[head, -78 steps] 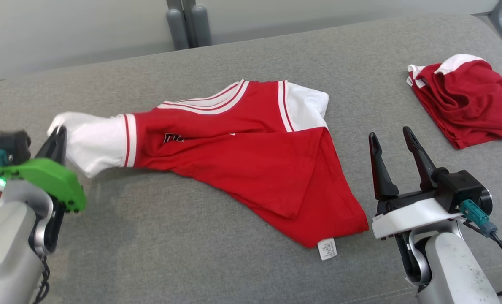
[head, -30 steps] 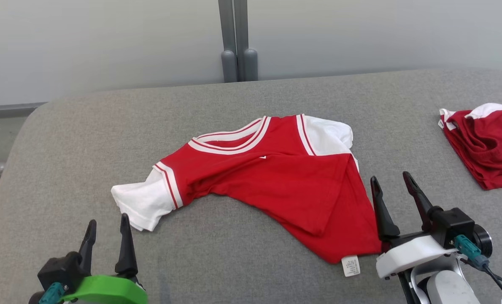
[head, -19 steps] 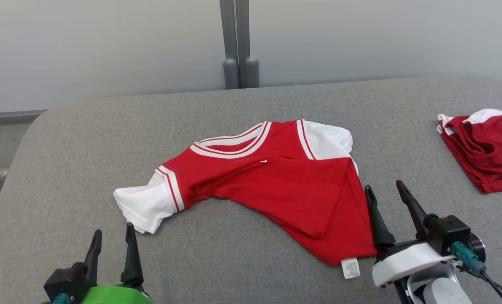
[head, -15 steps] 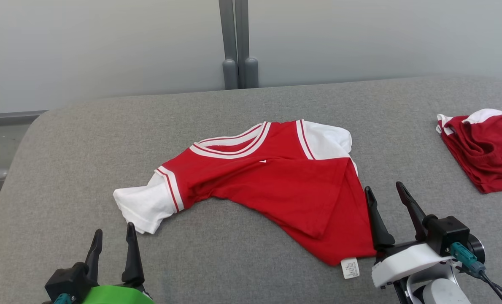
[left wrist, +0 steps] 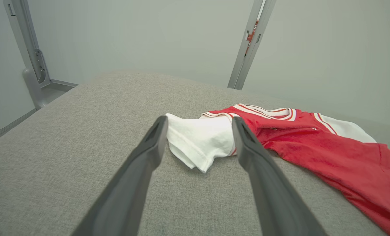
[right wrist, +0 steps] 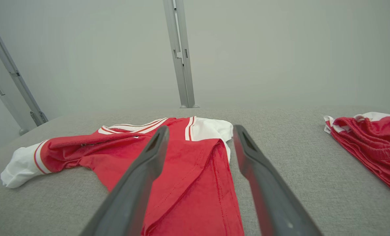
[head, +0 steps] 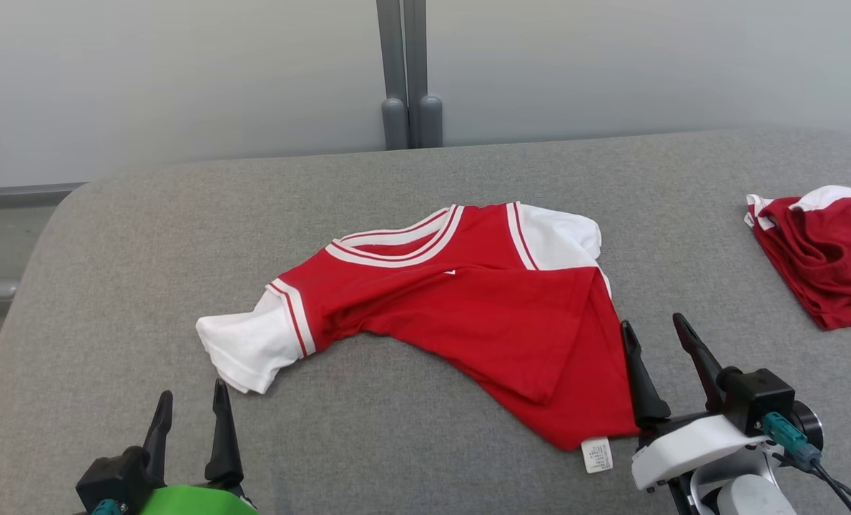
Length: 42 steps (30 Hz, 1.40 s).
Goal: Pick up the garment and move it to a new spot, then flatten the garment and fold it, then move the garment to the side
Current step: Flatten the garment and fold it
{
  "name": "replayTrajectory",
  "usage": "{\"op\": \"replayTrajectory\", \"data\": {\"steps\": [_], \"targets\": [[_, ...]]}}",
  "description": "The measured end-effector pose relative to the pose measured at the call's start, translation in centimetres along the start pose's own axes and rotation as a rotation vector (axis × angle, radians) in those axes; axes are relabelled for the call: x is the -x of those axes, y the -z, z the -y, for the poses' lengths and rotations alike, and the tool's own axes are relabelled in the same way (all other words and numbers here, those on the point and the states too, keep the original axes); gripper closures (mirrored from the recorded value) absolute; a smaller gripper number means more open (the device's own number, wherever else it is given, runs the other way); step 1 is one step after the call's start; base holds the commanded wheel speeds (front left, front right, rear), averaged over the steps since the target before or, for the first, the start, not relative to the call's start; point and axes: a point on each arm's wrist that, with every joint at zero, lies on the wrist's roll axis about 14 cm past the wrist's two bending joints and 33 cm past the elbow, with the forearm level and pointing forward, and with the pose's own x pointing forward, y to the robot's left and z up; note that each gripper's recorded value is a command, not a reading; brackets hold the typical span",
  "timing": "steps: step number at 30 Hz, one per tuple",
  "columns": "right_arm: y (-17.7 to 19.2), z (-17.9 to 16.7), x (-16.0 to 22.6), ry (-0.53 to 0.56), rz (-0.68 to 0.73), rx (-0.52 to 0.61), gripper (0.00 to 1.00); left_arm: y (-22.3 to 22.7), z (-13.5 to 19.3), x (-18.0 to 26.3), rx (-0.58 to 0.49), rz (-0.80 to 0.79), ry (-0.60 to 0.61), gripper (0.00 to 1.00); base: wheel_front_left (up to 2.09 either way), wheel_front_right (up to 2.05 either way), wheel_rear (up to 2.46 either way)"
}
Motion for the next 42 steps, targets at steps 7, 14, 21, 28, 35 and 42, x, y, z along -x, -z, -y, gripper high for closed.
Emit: {"op": "replayTrajectory", "data": {"steps": [7, 14, 21, 28, 35, 42], "targets": [[2.7, 0.2, 0.4, 0.008, -0.094, -0.017, 0.00, 0.3, -0.3, 0.2, -0.012, -0.008, -0.004, 0.00, 0.00, 0.00, 0.00], [7.6, -2.0, 1.1, -0.036, -0.283, -0.114, 0.00, 1.1, -0.5, 0.3, -0.005, -0.030, -0.015, 0.00, 0.00, 0.00, 0.00], [10.4, -4.5, -0.2, -0.093, -0.385, -0.199, 0.00, 1.6, -1.2, 0.5, 0.000, -0.045, -0.041, 0.00, 0.00, 0.00, 0.00], [13.0, -6.3, -1.1, -0.124, -0.476, -0.259, 0.00, 1.9, -3.0, 1.3, 0.001, -0.052, -0.100, 0.00, 0.00, 0.00, 0.00], [13.1, -7.3, -2.1, -0.143, -0.464, -0.281, 1.00, 1.9, -4.0, 1.8, -0.002, -0.053, -0.133, 0.00, 0.00, 0.00, 0.00], [11.1, -6.5, -2.4, -0.129, -0.380, -0.274, 1.00, 2.3, -2.7, 1.1, -0.001, -0.064, -0.088, 0.00, 0.00, 0.00, 0.00]]}}
